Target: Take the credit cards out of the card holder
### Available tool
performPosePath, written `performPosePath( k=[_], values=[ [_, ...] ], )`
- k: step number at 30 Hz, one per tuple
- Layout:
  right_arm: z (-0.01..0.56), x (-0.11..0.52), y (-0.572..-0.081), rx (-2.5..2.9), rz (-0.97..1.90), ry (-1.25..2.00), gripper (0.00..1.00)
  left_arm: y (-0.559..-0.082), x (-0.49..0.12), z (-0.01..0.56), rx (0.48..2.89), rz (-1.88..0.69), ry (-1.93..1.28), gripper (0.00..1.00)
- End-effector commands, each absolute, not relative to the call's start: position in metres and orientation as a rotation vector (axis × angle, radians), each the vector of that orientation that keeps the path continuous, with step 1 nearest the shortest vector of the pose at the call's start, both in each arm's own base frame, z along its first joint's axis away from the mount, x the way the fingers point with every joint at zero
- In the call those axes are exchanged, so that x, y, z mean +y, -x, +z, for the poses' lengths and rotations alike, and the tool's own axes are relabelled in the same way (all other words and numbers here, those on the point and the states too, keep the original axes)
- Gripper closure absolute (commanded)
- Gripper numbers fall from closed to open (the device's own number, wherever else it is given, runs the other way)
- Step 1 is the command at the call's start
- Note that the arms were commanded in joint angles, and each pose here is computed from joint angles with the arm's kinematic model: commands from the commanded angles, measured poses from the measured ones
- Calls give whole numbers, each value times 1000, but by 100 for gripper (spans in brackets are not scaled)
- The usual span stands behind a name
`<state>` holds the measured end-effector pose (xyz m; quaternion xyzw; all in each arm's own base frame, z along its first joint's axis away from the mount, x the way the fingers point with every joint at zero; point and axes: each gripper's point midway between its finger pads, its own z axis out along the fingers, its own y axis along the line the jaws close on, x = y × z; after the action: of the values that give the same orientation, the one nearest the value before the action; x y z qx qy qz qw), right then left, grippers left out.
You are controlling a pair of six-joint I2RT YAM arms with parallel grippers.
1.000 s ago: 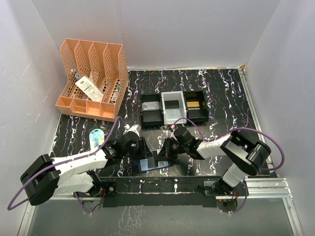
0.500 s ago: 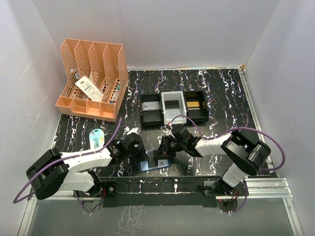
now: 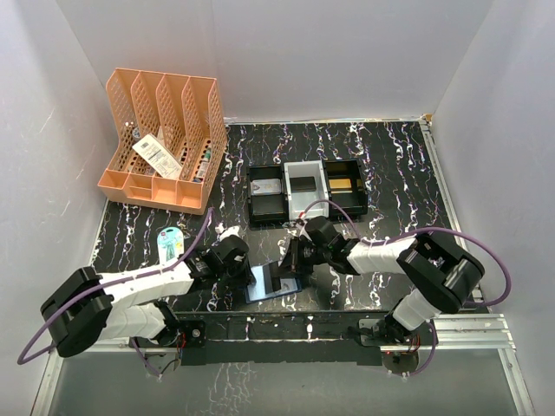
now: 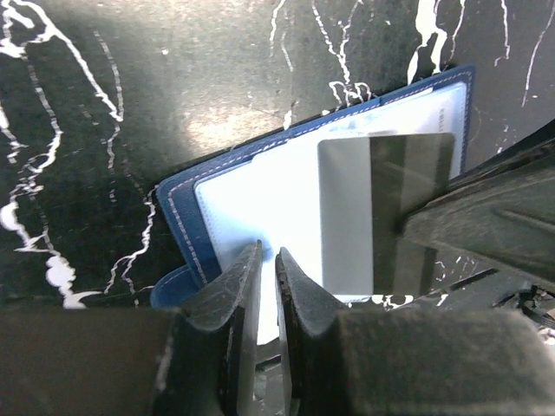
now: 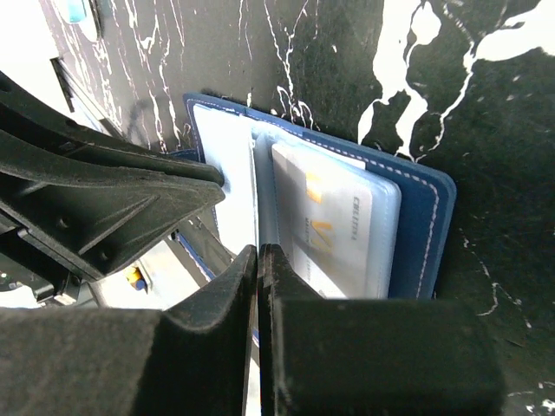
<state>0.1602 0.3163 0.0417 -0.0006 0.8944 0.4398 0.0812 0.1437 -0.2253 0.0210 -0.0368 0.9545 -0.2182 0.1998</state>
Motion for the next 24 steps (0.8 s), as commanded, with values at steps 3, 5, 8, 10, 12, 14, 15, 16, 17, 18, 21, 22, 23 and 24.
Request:
performPosePath(
  k=[3,5,8,10,12,14,15,16,17,18,21,22,23,24],
  values=[
    [65,322,-170,2584,1424,35,96,-152,-219,51,2598,-585,72,86],
    [61,320,-171,2594,1398,4,96,-154,-225,64,2565,-636,41,83],
    [56,317,-173,2597,1371,-37,95,-152,-236,75,2546,-713,-19,78],
    [54,319,-172,2606,1389,-38,95,-150,-245,81,2533,-785,-48,76],
    [50,322,-169,2625,1418,-35,95,-148,-256,83,2512,-866,-69,73],
    [46,325,-167,2640,1438,-33,95,-148,-264,81,2506,-917,-75,71],
    [46,325,-167,2642,1443,-32,95,-147,-266,78,2518,-920,-75,71],
    [45,326,-167,2644,1440,-33,95,-146,-267,73,2534,-915,-74,71],
    [43,326,-168,2646,1435,-36,95,-146,-267,67,2555,-899,-70,70],
    [43,326,-168,2647,1435,-36,95,-146,-267,63,2573,-884,-67,71],
    [42,326,-167,2650,1432,-33,94,-145,-262,47,2621,-823,-43,73],
    [42,325,-167,2652,1428,-32,94,-144,-260,42,2632,-806,-35,74],
    [41,325,-166,2657,1424,-28,93,-144,-258,39,2639,-794,-29,75],
    [41,325,-166,2658,1424,-24,92,-143,-256,34,2649,-781,-25,76]
  ],
)
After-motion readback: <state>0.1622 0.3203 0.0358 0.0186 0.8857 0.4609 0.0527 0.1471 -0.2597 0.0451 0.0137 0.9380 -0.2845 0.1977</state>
